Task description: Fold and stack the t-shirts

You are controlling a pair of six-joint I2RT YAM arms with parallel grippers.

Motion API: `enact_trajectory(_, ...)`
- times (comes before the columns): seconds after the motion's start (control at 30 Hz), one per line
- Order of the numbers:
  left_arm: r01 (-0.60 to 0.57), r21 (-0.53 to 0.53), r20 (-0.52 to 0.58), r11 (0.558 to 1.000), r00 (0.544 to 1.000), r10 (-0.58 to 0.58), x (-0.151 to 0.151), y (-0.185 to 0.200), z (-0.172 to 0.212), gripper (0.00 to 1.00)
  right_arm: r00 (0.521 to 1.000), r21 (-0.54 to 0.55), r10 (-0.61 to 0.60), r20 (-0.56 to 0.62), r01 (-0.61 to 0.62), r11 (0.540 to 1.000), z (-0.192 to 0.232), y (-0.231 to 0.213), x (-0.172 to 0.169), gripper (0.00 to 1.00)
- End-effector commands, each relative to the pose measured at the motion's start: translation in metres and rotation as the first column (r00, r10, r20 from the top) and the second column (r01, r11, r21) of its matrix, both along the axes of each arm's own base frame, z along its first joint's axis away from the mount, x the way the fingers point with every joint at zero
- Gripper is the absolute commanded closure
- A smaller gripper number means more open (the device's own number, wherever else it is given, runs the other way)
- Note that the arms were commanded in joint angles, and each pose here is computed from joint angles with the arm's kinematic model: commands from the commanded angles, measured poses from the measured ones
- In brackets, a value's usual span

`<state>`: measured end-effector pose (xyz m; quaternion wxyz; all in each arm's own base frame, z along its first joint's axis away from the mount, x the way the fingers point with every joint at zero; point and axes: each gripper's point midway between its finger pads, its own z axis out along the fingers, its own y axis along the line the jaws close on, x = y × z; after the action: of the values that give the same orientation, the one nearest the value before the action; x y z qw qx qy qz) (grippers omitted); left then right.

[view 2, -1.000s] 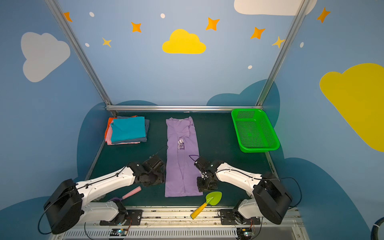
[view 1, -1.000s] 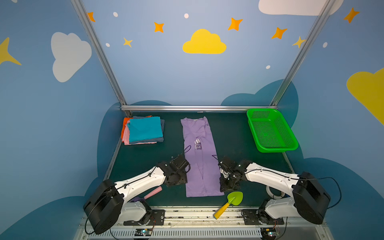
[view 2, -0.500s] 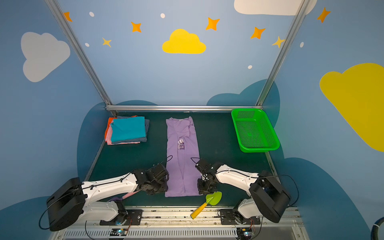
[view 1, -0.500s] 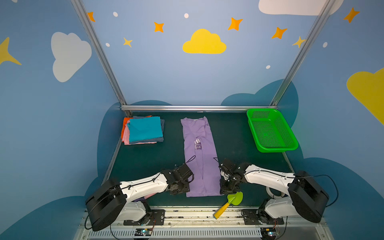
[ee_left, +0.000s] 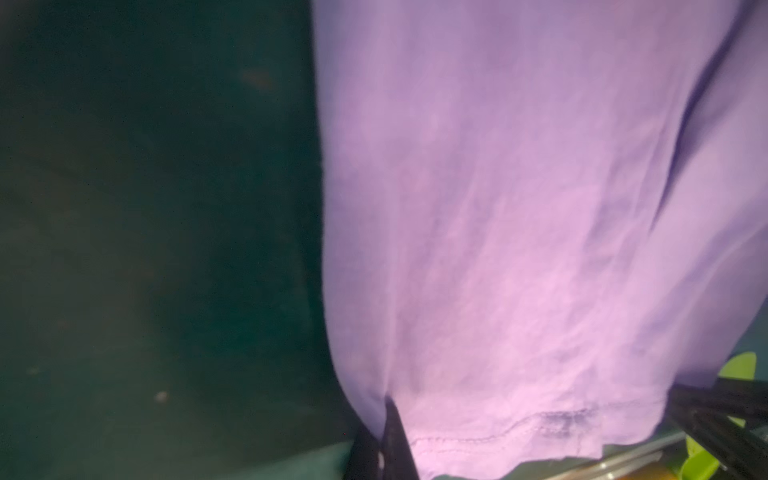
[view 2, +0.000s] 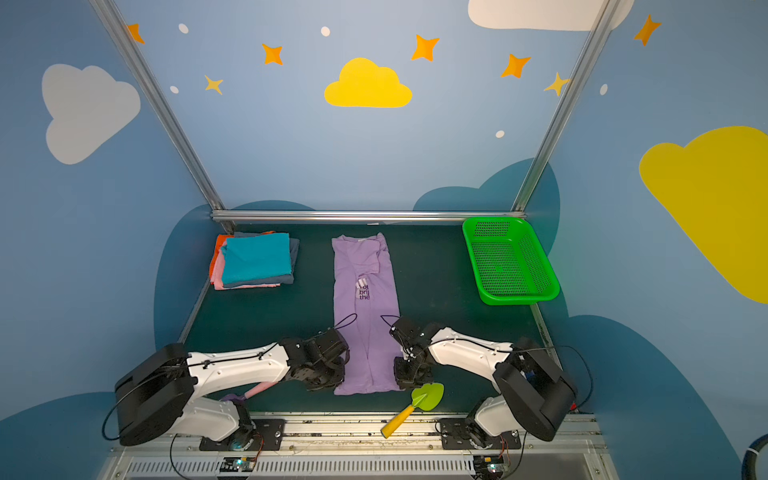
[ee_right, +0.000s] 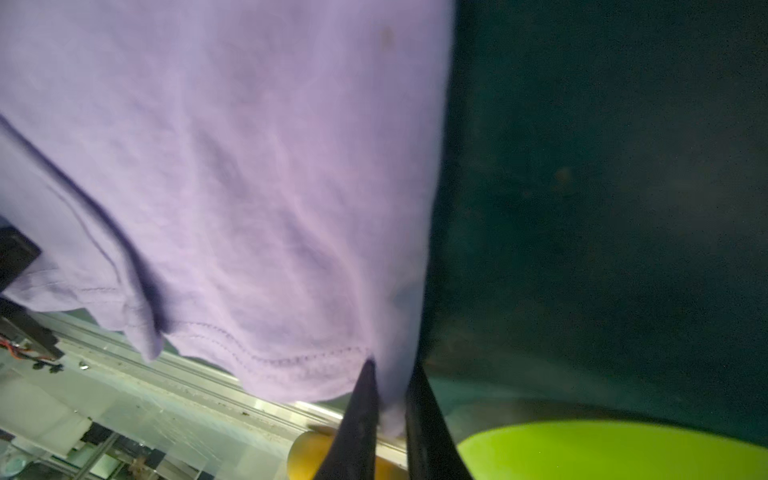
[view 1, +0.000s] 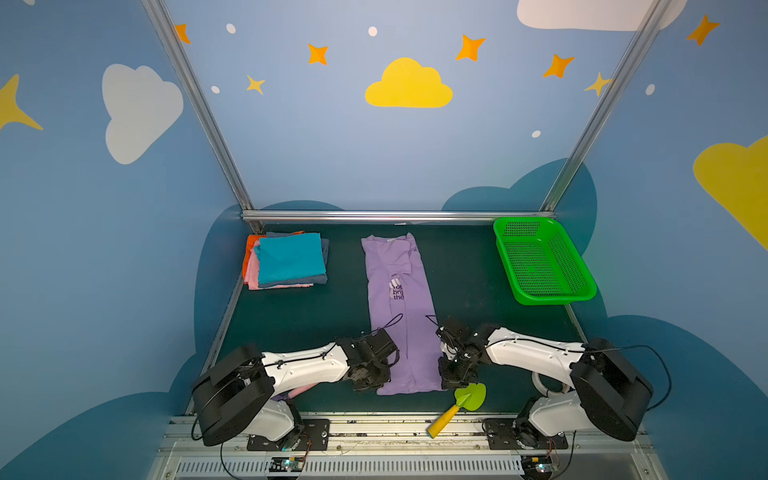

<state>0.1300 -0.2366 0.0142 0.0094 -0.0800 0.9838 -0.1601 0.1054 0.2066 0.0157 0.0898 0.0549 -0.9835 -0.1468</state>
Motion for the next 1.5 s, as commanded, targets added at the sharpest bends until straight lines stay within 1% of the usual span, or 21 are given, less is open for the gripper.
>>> enact_trajectory(0.0,0.021,0.165,-0.084,0.986,0.996,-0.007,-0.02,0.036,-0.009,0.96,1.0,0.045,0.008,0.023,-0.009,0.999,0.006,0.011,0.011,0.97)
enact_trajectory(0.07,0.0,0.204,-0.068,0.979,0.998,0.014,-0.009,0.044,0.001,0.96,0.999,0.086,0.001,0.046,-0.005,0.996,0.022,0.016,0.023,0.99)
enact_trajectory(0.13,-0.028,0.213,-0.063,0.977,0.997,0.042,0.007,0.049,0.011,0.96,0.997,0.131,-0.018,0.069,0.009,0.991,0.038,0.021,0.04,1.0)
enact_trajectory(0.2,-0.056,0.167,-0.054,0.984,0.996,0.066,0.03,0.046,0.021,0.96,0.995,0.171,-0.044,0.086,0.028,0.985,0.052,0.025,0.06,1.0)
enact_trajectory(0.3,-0.109,0.055,-0.007,0.993,0.994,0.11,0.081,0.034,0.037,0.93,0.991,0.199,-0.073,0.11,0.05,0.979,0.064,0.029,0.092,1.0)
enact_trajectory(0.37,-0.116,-0.017,0.011,0.993,0.993,0.116,0.112,0.022,0.049,0.93,0.99,0.224,-0.081,0.113,0.054,0.973,0.069,0.035,0.113,1.0)
enact_trajectory(0.5,-0.13,-0.109,0.052,0.986,0.989,0.136,0.166,0.004,0.066,0.93,0.987,0.26,-0.101,0.122,0.066,0.963,0.076,0.048,0.16,1.0)
enact_trajectory(0.53,-0.13,-0.124,0.054,0.984,0.989,0.138,0.176,0.002,0.067,0.93,0.986,0.268,-0.108,0.128,0.07,0.961,0.077,0.05,0.17,1.0)
enact_trajectory(0.67,-0.164,-0.128,0.041,0.978,0.984,0.171,0.215,0.006,0.06,0.93,0.981,0.293,-0.15,0.126,0.108,0.95,0.075,0.053,0.213,1.0)
enact_trajectory(0.8,-0.214,-0.135,0.02,0.967,0.976,0.218,0.244,0.017,0.051,0.93,0.975,0.302,-0.19,0.117,0.147,0.942,0.067,0.047,0.244,1.0)
enact_trajectory(1.0,-0.283,-0.175,0.025,0.943,0.956,0.292,0.282,0.036,0.054,0.93,0.969,0.299,-0.221,0.107,0.18,0.937,0.058,0.041,0.28,1.0)
enact_trajectory(1.13,-0.283,-0.201,0.025,0.938,0.956,0.293,0.3,0.034,0.053,0.93,0.967,0.299,-0.223,0.121,0.179,0.937,0.056,0.042,0.299,1.0)
enact_trajectory(1.27,-0.274,-0.185,0.023,0.944,0.959,0.283,0.313,0.035,0.048,0.92,0.965,0.302,-0.23,0.124,0.184,0.936,0.053,0.042,0.315,1.0)
enact_trajectory(1.3,-0.272,-0.182,0.023,0.945,0.959,0.281,0.315,0.035,0.046,0.91,0.965,0.302,-0.229,0.124,0.183,0.936,0.052,0.042,0.318,1.0)
enact_trajectory(1.33,-0.273,-0.173,0.022,0.946,0.959,0.281,0.317,0.036,0.044,0.87,0.965,0.302,-0.23,0.123,0.184,0.935,0.051,0.042,0.32,0.99)
enact_trajectory(1.37,-0.278,-0.162,0.019,0.947,0.958,0.284,0.318,0.038,0.042,0.83,0.965,0.301,-0.231,0.122,0.186,0.935,0.05,0.042,0.322,0.97)
enact_trajectory(1.4,-0.281,-0.157,0.017,0.947,0.958,0.287,0.32,0.041,0.04,0.77,0.965,0.3,-0.233,0.122,0.188,0.935,0.048,0.042,0.324,0.93)
enact_trajectory(1.47,-0.294,-0.154,0.015,0.943,0.954,0.3,0.324,0.045,0.039,0.71,0.963,0.302,-0.239,0.121,0.194,0.933,0.047,0.041,0.328,0.87)
